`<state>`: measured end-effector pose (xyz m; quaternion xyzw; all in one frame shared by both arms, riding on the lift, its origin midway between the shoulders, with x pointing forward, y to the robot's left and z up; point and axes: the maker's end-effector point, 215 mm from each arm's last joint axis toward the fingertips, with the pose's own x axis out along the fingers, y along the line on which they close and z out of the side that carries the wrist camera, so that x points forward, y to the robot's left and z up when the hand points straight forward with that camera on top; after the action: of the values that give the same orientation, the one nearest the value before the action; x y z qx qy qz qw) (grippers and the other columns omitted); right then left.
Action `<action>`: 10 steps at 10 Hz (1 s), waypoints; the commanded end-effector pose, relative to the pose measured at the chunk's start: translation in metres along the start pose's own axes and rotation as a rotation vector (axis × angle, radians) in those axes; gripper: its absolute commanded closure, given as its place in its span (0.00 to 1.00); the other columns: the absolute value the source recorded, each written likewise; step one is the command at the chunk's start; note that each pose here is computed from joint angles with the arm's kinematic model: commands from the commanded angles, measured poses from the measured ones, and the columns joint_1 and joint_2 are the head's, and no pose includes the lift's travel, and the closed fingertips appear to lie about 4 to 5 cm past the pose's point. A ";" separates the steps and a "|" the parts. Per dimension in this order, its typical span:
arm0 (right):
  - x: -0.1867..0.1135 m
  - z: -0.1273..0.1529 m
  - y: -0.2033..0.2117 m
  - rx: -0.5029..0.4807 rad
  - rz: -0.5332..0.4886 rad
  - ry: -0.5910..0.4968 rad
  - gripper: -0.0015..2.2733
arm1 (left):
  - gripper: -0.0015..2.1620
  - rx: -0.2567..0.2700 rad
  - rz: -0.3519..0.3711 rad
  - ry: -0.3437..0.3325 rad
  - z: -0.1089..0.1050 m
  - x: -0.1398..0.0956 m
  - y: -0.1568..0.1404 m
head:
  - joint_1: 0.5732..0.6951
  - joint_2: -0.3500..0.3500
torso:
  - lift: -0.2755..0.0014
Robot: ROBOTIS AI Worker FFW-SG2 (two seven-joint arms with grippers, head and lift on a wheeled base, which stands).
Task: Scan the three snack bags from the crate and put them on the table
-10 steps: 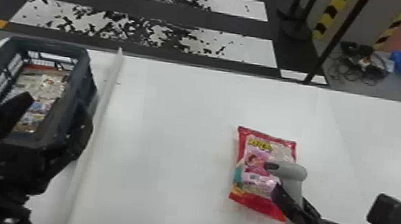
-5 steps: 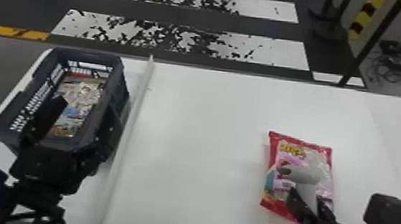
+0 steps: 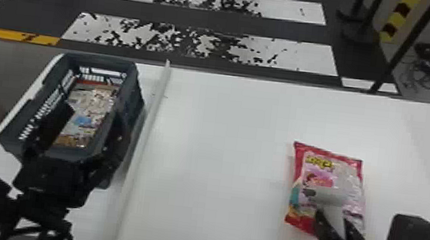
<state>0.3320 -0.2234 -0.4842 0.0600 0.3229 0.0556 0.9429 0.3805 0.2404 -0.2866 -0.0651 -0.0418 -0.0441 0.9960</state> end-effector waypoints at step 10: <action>-0.004 0.079 -0.087 0.011 -0.080 -0.143 0.98 | 0.02 -0.003 -0.001 -0.006 0.006 -0.003 -0.004 | 1.00 0.47 | 0.66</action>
<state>0.3752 -0.2931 -0.4362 0.0560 0.2627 0.0282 0.9628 0.3772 0.2373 -0.2819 -0.0672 -0.0440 -0.0446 0.9958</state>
